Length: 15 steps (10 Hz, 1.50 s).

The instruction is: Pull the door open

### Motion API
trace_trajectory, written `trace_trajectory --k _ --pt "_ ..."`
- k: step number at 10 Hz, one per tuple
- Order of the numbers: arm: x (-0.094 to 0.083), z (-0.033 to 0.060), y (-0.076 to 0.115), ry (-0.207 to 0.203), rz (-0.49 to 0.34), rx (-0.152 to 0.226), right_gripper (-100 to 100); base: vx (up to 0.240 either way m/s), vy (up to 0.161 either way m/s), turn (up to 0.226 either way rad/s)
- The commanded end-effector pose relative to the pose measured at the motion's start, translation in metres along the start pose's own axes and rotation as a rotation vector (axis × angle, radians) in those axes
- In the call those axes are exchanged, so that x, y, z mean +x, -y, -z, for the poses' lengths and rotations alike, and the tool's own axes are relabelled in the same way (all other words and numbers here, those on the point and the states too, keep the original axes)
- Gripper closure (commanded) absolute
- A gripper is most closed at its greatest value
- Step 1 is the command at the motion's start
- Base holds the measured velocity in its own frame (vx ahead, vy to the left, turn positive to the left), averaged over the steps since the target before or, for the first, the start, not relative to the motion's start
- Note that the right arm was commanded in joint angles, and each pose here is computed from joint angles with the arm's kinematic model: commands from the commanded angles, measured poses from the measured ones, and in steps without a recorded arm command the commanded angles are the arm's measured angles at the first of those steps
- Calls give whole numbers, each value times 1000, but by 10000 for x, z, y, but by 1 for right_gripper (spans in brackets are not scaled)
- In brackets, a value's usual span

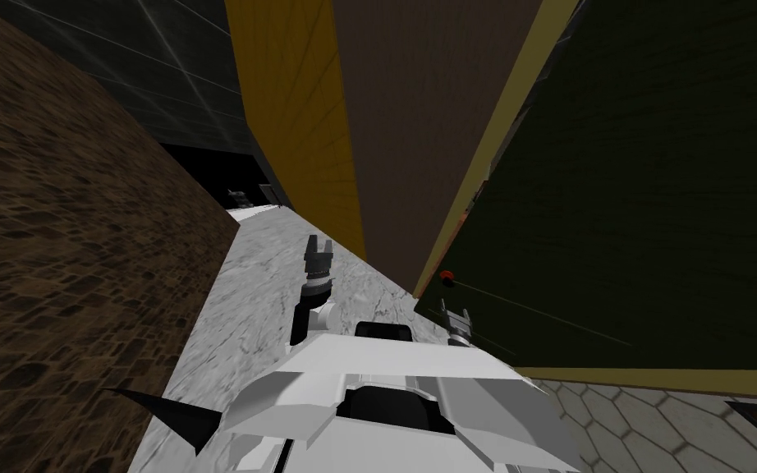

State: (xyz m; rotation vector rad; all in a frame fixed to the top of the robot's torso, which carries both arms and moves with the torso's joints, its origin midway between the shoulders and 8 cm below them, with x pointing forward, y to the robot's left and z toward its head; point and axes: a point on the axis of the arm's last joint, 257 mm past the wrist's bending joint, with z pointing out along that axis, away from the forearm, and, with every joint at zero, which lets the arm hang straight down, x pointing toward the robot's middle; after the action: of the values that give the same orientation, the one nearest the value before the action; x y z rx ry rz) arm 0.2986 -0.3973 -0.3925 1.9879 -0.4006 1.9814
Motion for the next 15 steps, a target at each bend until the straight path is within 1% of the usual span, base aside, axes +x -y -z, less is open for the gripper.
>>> trace_trajectory --k 1,2,3,4,5,7,8,9,10,15 --pt "-9 -35 -119 0 -3 -6 -100 152 0 50" --pt "-18 -69 -230 1 -3 -13 -100 170 0 75" --pt "-21 -86 -290 1 -3 -17 -100 172 0 46" --pt "-23 -123 -414 0 -4 -25 -100 165 4 59" --pt "-23 -141 -475 0 -4 -29 -100 152 -10 50" --pt "-15 -202 -684 -2 -5 -43 -100 159 -22 59" --pt "-10 -220 -747 -3 -5 -47 -100 153 -20 49" --pt "-12 -220 -698 -2 -3 -44 -100 61 -8 11" --pt "-12 -220 -698 -2 -3 -44 100 -8 -4 -21" --pt "-12 -220 -698 -2 -3 -44 100 -12 1 3"
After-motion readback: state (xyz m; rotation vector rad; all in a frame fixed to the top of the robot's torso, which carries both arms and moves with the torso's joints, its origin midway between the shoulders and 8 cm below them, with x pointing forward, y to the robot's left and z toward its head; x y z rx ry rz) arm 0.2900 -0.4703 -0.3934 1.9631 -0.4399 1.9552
